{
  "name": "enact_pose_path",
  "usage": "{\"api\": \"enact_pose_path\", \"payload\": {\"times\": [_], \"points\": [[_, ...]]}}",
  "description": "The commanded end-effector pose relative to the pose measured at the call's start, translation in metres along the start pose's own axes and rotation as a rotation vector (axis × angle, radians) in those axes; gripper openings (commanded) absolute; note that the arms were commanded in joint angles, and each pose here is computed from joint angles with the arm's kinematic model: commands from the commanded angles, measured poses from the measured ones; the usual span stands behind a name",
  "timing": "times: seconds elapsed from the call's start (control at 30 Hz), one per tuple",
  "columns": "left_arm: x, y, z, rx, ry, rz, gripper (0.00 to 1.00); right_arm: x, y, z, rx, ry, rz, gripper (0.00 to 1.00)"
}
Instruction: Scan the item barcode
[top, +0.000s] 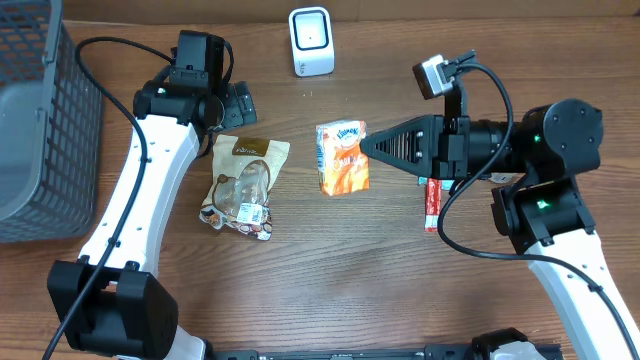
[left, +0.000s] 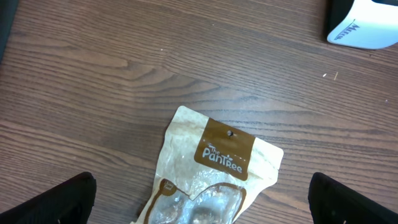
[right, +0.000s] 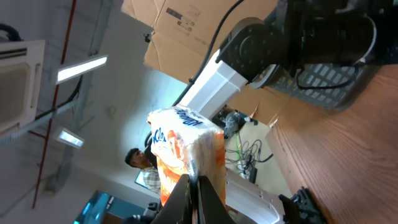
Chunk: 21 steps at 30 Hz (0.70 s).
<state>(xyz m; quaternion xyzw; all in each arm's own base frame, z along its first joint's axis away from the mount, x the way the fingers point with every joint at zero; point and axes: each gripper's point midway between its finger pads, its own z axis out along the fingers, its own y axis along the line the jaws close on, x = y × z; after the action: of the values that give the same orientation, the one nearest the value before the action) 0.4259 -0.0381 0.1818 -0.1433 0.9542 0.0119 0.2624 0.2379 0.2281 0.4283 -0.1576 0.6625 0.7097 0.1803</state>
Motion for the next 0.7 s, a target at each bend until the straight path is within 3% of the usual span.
{"api": "enact_pose_path", "payload": {"times": [0.0, 0.33, 0.67], "points": [[-0.005, -0.001, -0.004, 0.001, -0.016, -0.007, 1.0, -0.007, -0.003, 0.001, 0.007, -0.015, 0.005, 0.04], [-0.005, -0.001, -0.004, 0.001, -0.017, -0.007, 1.0, -0.006, -0.057, 0.005, 0.058, 0.041, -0.021, 0.04], [-0.005, -0.001, -0.004, 0.001, -0.017, -0.007, 1.0, 0.0, -0.155, -0.002, 0.302, 0.001, 0.067, 0.04]]}}
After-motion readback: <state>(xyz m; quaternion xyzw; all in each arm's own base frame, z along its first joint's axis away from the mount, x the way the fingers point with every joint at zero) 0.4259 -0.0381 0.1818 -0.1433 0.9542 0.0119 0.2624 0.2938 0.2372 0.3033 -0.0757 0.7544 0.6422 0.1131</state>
